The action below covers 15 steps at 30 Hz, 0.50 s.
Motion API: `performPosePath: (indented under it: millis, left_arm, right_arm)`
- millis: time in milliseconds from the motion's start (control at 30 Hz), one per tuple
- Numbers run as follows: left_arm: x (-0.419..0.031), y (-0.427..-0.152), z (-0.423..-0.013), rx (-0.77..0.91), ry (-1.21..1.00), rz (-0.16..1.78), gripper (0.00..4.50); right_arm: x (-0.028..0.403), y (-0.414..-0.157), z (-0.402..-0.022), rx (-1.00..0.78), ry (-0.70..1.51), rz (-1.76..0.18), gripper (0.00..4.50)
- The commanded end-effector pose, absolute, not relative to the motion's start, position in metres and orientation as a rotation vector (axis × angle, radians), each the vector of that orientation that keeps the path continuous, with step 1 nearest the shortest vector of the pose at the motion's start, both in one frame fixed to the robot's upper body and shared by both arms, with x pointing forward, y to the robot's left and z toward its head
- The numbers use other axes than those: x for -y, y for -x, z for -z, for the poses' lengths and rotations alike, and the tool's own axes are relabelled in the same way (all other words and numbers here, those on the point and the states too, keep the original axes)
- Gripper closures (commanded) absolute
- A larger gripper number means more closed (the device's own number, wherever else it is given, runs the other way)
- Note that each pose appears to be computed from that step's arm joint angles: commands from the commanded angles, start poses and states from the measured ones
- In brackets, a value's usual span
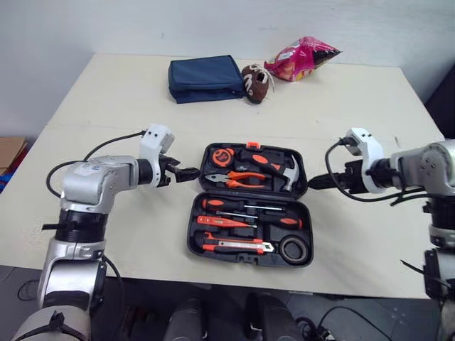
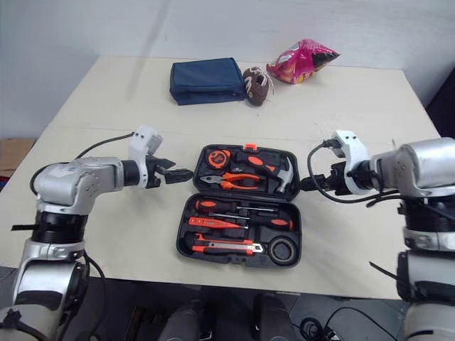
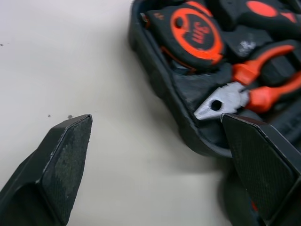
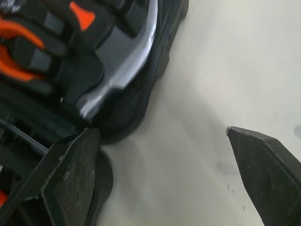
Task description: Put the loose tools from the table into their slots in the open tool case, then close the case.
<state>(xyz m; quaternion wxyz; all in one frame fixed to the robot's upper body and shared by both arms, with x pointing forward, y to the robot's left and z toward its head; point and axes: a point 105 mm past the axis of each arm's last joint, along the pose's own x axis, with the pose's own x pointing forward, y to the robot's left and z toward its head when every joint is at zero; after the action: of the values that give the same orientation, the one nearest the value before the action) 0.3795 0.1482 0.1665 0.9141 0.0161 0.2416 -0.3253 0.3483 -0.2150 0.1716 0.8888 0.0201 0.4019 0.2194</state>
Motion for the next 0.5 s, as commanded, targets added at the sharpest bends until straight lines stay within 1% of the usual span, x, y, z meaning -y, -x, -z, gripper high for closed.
performPosePath:
  millis: [33,267,500]
  left_arm:
    - [-0.146,-0.388,-0.174,-0.471,-0.052,0.66,0.05]
    - [-0.137,-0.397,-0.171,-0.48,-0.041,0.653,0.05]
    - [-0.132,-0.396,-0.158,-0.541,-0.045,0.662,0.05]
  right_arm:
    - [0.222,-0.356,-0.173,-0.816,-0.018,-0.404,0.0]
    - [0.214,-0.362,-0.167,-0.83,-0.029,-0.415,0.0]
    - [0.213,-0.366,-0.157,-0.854,-0.038,-0.383,0.0]
